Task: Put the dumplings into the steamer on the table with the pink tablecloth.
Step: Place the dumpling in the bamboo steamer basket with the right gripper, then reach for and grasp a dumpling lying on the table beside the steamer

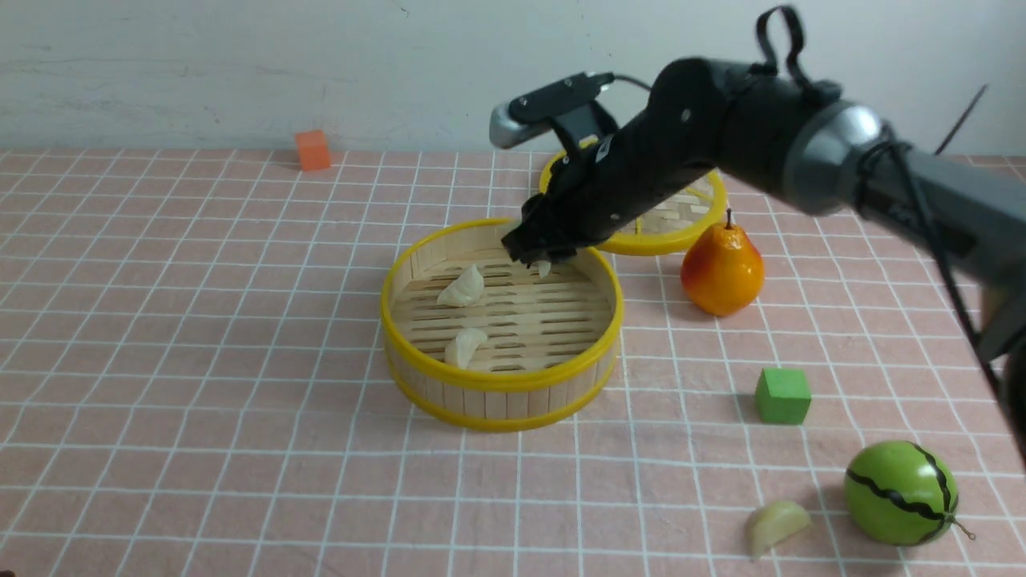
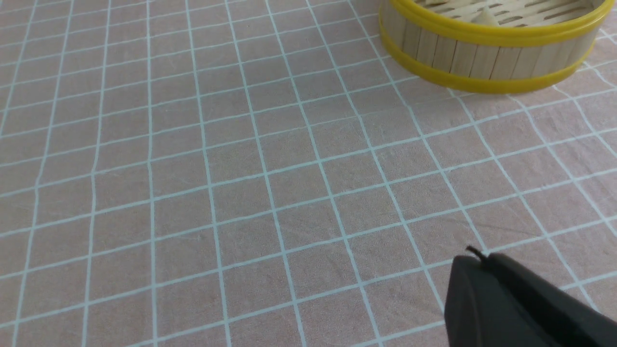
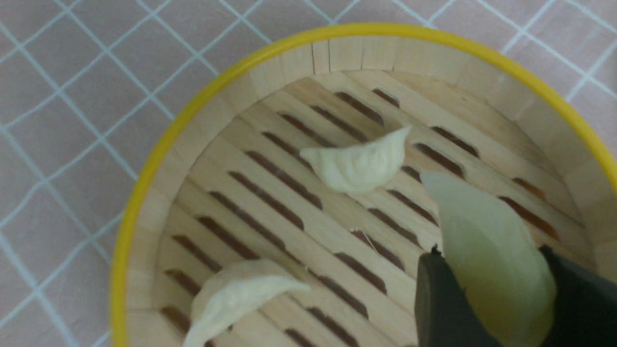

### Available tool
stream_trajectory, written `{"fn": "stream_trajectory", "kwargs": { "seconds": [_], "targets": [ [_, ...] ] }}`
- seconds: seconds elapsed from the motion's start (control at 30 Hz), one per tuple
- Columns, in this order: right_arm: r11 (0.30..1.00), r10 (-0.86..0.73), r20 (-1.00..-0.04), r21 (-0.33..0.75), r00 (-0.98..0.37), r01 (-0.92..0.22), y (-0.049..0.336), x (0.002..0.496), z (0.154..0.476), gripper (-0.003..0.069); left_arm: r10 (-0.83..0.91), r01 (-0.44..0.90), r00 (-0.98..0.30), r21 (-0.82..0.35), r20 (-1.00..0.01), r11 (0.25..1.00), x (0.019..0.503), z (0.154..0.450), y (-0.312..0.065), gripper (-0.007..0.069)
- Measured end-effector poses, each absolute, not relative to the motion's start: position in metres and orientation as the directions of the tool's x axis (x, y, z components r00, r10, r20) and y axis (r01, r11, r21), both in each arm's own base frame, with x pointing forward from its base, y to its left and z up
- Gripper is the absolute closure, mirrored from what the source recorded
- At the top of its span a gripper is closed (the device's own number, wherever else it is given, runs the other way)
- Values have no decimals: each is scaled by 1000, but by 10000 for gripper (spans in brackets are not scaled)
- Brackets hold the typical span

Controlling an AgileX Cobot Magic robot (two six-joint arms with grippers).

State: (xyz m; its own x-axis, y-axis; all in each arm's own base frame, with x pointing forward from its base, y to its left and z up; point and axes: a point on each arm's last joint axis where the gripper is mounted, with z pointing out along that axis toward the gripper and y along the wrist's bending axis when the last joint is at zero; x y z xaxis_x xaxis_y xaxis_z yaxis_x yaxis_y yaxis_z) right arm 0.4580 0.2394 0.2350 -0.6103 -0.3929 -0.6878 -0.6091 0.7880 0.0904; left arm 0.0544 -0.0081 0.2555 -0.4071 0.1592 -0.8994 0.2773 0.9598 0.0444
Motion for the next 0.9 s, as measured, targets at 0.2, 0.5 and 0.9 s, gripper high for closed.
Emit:
{"fn": "stream_trajectory", "kwargs": {
  "seconds": [0.2, 0.5, 0.9],
  "targets": [
    [833, -324, -639, 156, -698, -530, 241, 477, 186, 352, 161, 276, -405, 47, -900, 960, 55, 256, -8, 638],
    [810, -403, -592, 125, -698, -573, 217, 439, 286, -7, 155, 258, -441, 40, -884, 965, 53, 253, -6, 638],
    [932, -348, -119, 61, -930, -357, 139, 366, 250, 188, 142, 263, -414, 31, -899, 964, 55, 255, -7, 638]
  ]
}}
